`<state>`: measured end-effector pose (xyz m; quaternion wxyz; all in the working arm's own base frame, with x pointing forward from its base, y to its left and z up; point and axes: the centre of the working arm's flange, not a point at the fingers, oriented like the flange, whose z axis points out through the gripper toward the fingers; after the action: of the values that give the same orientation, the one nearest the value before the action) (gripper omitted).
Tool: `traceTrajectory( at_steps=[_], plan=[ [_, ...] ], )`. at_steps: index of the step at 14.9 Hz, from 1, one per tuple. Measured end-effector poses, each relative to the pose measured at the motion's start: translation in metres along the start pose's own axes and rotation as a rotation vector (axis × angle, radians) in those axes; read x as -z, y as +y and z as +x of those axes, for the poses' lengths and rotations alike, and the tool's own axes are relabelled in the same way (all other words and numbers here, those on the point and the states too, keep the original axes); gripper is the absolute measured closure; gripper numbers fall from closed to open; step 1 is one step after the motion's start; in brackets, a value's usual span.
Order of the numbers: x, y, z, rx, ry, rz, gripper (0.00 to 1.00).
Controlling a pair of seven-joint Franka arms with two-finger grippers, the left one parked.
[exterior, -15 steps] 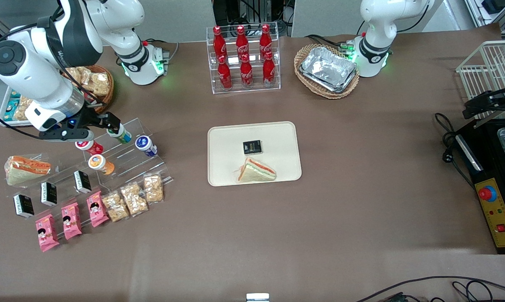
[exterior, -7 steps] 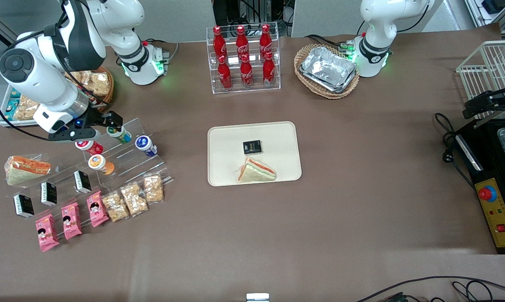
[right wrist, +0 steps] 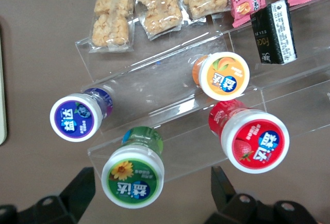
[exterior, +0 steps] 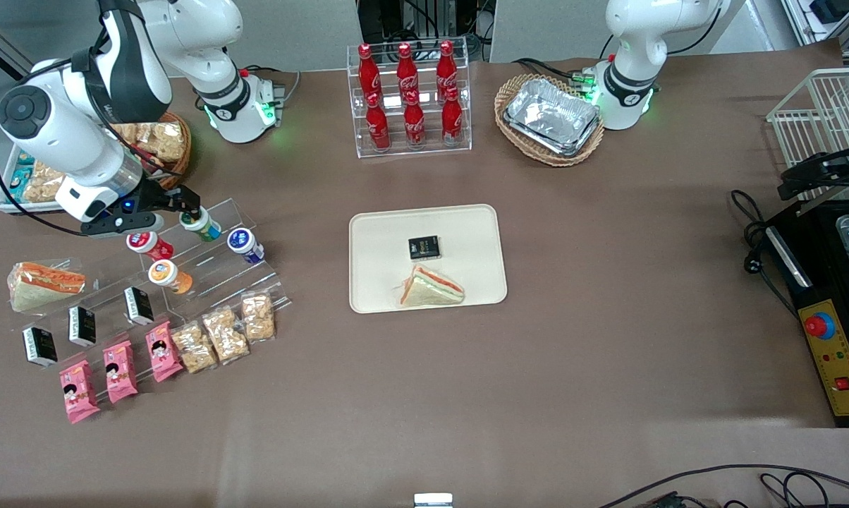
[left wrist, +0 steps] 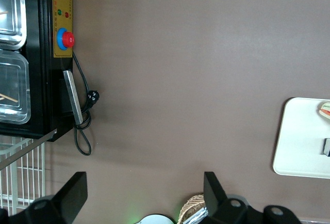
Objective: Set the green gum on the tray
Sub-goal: 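Lower the right gripper around the green-labelled bottle and close it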
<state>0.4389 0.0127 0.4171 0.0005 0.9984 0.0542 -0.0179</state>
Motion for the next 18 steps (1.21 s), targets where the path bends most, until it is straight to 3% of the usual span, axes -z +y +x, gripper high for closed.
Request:
traceTrajectory(
  at_steps=[12, 16, 18],
  plan=[
    [-0.041, -0.024, -0.016, 0.003, 0.015, 0.000, 0.03],
    [-0.042, -0.024, -0.018, 0.003, 0.020, 0.000, 0.22],
    [-0.041, -0.023, -0.018, 0.002, 0.025, 0.001, 0.37]
  ],
)
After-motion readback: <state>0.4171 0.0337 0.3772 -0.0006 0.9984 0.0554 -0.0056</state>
